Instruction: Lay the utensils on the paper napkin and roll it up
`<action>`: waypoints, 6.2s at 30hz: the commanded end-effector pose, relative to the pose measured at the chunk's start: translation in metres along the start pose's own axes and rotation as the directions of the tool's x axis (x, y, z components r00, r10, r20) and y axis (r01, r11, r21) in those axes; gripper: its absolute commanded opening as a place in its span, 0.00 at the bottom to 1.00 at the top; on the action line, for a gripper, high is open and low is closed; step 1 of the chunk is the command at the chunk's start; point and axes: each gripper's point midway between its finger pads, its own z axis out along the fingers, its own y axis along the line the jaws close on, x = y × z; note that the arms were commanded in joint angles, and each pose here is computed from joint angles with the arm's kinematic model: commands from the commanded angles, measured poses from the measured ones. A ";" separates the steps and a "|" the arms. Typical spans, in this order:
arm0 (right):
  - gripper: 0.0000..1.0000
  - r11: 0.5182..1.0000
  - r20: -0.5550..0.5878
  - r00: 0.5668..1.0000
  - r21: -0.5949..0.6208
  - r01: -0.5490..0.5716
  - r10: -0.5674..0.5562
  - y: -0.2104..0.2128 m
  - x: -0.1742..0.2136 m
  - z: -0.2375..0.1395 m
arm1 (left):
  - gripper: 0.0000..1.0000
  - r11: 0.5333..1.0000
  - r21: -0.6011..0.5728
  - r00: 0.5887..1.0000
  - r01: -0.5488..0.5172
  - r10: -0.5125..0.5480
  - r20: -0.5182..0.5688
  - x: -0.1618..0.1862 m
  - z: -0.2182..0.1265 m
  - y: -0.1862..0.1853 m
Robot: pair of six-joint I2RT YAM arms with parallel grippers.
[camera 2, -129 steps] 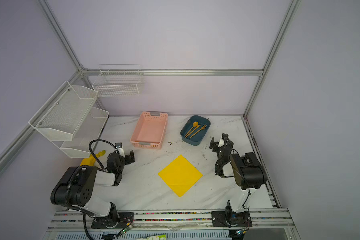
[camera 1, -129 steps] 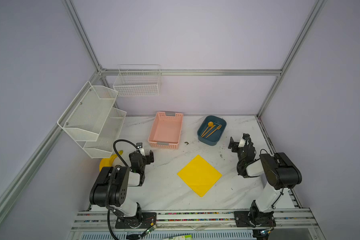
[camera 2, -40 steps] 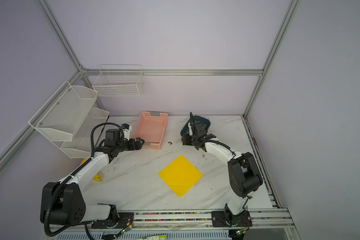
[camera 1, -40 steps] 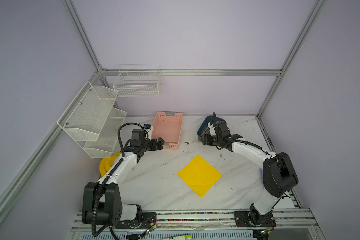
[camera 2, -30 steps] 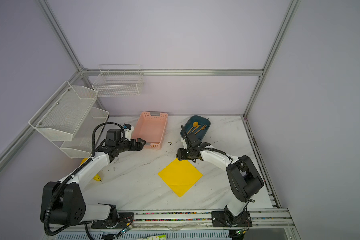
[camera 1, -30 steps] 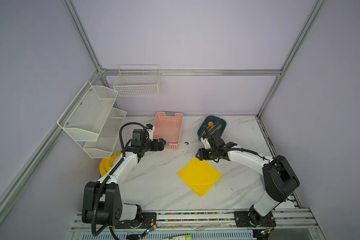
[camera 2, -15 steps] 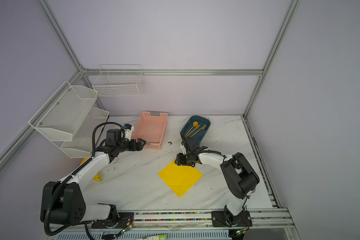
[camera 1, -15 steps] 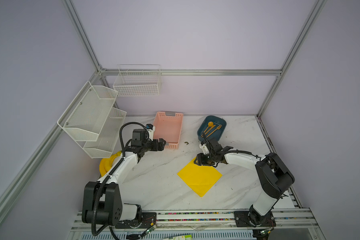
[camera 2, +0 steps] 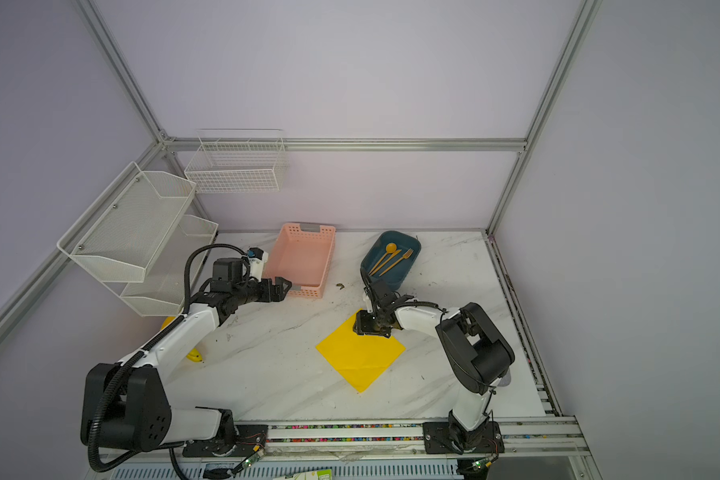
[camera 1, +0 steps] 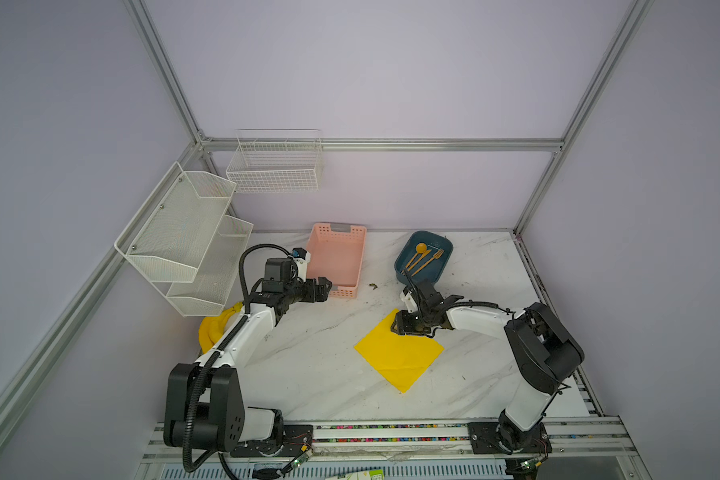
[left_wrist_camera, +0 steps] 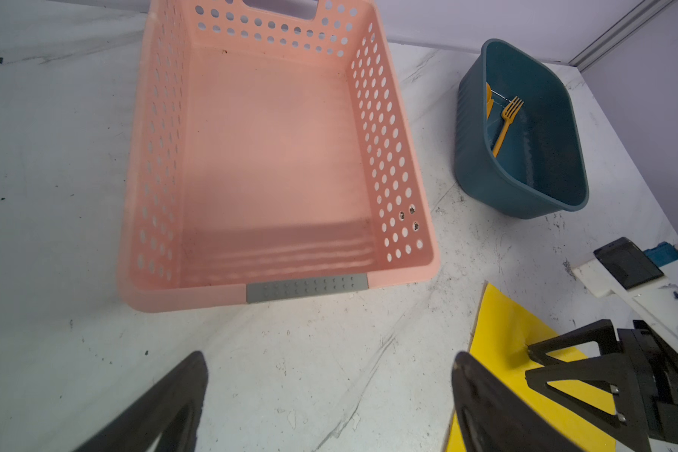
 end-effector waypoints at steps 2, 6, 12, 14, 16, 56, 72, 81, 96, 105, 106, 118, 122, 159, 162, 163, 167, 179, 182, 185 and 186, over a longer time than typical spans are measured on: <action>0.52 0.996 -0.017 1.000 0.091 0.006 -0.005 -0.016 0.002 0.008 | 0.96 0.998 0.000 0.993 -0.060 0.060 0.103 -0.036 -0.018 -0.009; 0.51 0.992 -0.011 1.000 0.124 0.008 -0.007 -0.021 0.000 0.006 | 0.96 0.998 -0.004 0.993 -0.065 0.065 0.102 -0.036 -0.018 -0.009; 0.51 0.987 -0.002 1.000 0.158 0.011 -0.011 -0.025 -0.002 -0.001 | 0.96 0.998 -0.007 0.993 -0.062 0.062 0.096 -0.035 -0.016 -0.008; 0.51 0.986 -0.001 1.000 0.168 0.014 -0.014 -0.027 -0.001 -0.004 | 0.96 0.998 -0.007 0.994 -0.063 0.063 0.094 -0.035 -0.015 -0.007; 0.51 0.986 0.001 1.000 0.168 0.016 -0.016 -0.027 -0.001 -0.005 | 0.96 0.998 -0.007 0.993 -0.064 0.064 0.095 -0.035 -0.015 -0.008; 0.42 0.972 0.373 0.917 0.126 -0.200 0.140 -0.039 -0.190 -0.110 | 0.96 0.997 -0.009 0.992 -0.074 0.074 0.099 -0.036 -0.019 -0.008; 0.56 0.939 0.293 0.927 0.178 -0.294 0.234 -0.070 -0.185 -0.061 | 0.96 0.997 -0.005 0.993 -0.073 0.073 0.097 -0.036 -0.017 -0.008; 0.64 0.927 0.265 0.930 0.205 -0.314 0.256 -0.088 -0.168 -0.061 | 0.96 0.998 0.002 0.993 -0.069 0.068 0.095 -0.037 -0.016 -0.010; 0.75 0.880 0.296 0.927 0.343 -0.328 0.230 -0.129 -0.157 -0.094 | 0.96 0.998 0.007 0.994 -0.063 0.063 0.090 -0.036 -0.014 -0.010; 0.78 0.854 0.309 0.921 0.385 -0.350 0.238 -0.160 -0.161 -0.105 | 0.96 0.998 0.001 0.994 -0.065 0.065 0.086 -0.035 -0.014 -0.008; 0.78 0.853 0.310 0.920 0.386 -0.351 0.239 -0.162 -0.162 -0.106 | 0.96 0.998 -0.002 0.994 -0.066 0.066 0.085 -0.034 -0.014 -0.008; 0.73 0.880 0.333 0.924 0.361 -0.310 0.189 -0.145 -0.187 -0.120 | 0.96 0.998 -0.005 0.994 -0.066 0.066 0.083 -0.034 -0.013 -0.007; 0.67 0.892 0.338 0.922 0.334 -0.305 0.188 -0.135 -0.198 -0.116 | 0.96 0.998 -0.006 0.995 -0.066 0.066 0.081 -0.034 -0.013 -0.007; 0.21 0.860 0.257 0.955 0.444 -0.252 0.147 -0.121 -0.236 -0.014 | 0.96 0.995 -0.048 0.990 -0.089 0.093 0.104 -0.040 -0.024 -0.004; 0.19 0.860 0.256 0.955 0.444 -0.252 0.148 -0.122 -0.237 -0.011 | 0.96 0.994 -0.053 0.989 -0.090 0.096 0.114 -0.041 -0.027 -0.004; 0.19 0.859 0.256 0.955 0.445 -0.253 0.149 -0.123 -0.237 -0.010 | 0.96 0.994 -0.056 0.988 -0.091 0.097 0.117 -0.042 -0.027 -0.003; 0.19 0.860 0.249 0.957 0.444 -0.251 0.151 -0.124 -0.236 -0.005 | 0.96 0.994 -0.058 0.989 -0.092 0.099 0.115 -0.041 -0.027 -0.003; 0.18 0.858 0.239 0.960 0.451 -0.244 0.148 -0.128 -0.235 0.001 | 0.96 0.994 -0.055 0.989 -0.092 0.097 0.113 -0.041 -0.027 -0.004; 0.18 0.857 0.233 0.961 0.455 -0.240 0.145 -0.129 -0.234 0.004 | 0.96 0.994 -0.059 0.989 -0.092 0.098 0.112 -0.040 -0.027 -0.003; 0.18 0.856 0.230 0.962 0.460 -0.238 0.144 -0.131 -0.232 0.005 | 0.96 0.994 -0.060 0.989 -0.091 0.098 0.111 -0.040 -0.026 -0.003; 0.18 0.856 0.230 0.962 0.459 -0.239 0.145 -0.132 -0.232 0.005 | 0.96 0.994 -0.060 0.989 -0.092 0.098 0.113 -0.041 -0.027 -0.003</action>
